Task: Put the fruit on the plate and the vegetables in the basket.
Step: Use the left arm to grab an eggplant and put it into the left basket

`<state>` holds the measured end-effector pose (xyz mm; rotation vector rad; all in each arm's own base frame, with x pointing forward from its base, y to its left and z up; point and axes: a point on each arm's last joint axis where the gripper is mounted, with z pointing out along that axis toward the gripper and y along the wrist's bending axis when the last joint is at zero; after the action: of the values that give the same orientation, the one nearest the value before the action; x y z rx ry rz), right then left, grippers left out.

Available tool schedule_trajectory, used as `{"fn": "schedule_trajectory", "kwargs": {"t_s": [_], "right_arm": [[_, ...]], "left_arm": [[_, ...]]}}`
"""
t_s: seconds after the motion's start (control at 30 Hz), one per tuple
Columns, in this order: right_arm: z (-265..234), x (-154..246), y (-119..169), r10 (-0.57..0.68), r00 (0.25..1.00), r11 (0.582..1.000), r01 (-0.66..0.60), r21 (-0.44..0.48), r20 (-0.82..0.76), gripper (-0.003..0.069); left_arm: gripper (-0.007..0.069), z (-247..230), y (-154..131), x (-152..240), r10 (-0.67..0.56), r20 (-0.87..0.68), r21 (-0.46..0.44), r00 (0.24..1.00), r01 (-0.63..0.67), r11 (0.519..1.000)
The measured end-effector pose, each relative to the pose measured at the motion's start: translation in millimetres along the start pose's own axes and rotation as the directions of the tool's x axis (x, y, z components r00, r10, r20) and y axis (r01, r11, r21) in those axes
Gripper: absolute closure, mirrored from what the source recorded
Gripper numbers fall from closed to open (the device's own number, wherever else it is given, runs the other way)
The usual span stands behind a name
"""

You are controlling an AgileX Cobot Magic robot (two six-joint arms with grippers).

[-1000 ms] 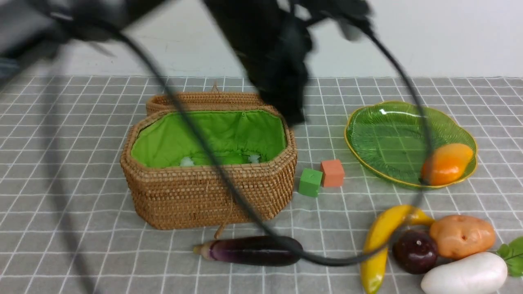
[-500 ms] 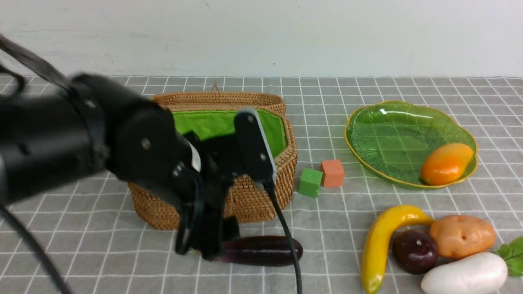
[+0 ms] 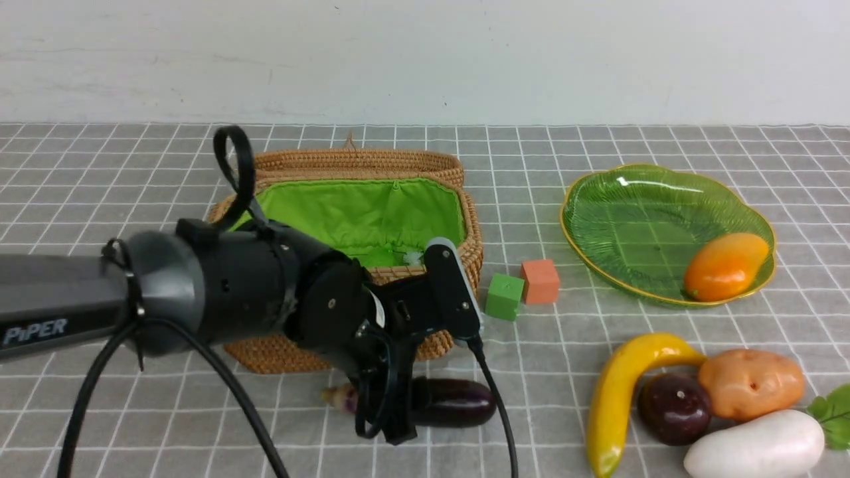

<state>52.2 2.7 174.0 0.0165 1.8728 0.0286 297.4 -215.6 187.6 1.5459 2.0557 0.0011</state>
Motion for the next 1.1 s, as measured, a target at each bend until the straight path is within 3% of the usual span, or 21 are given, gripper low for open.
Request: {"fn": "schedule_trajectory", "kwargs": {"t_s": [0.33,0.77,1.1], "right_arm": [[0,0,0,-0.001,1.000,1.000,0.001,0.000,0.000,0.0417],[0,0,0,-0.001,1.000,1.000,0.001,0.000,0.000,0.0417],[0,0,0,-0.001,1.000,1.000,0.001,0.000,0.000,0.0417]], "left_arm": [[0.0287,16,-5,6,0.002,-0.034,0.028,0.999,-0.001,1.000],[0.0288,3,-7,8,0.006,-0.108,0.090,0.994,0.003,0.996],[0.0288,-51,5,-12,0.039,-0.132,0.148,0.990,-0.020,0.989]]}}
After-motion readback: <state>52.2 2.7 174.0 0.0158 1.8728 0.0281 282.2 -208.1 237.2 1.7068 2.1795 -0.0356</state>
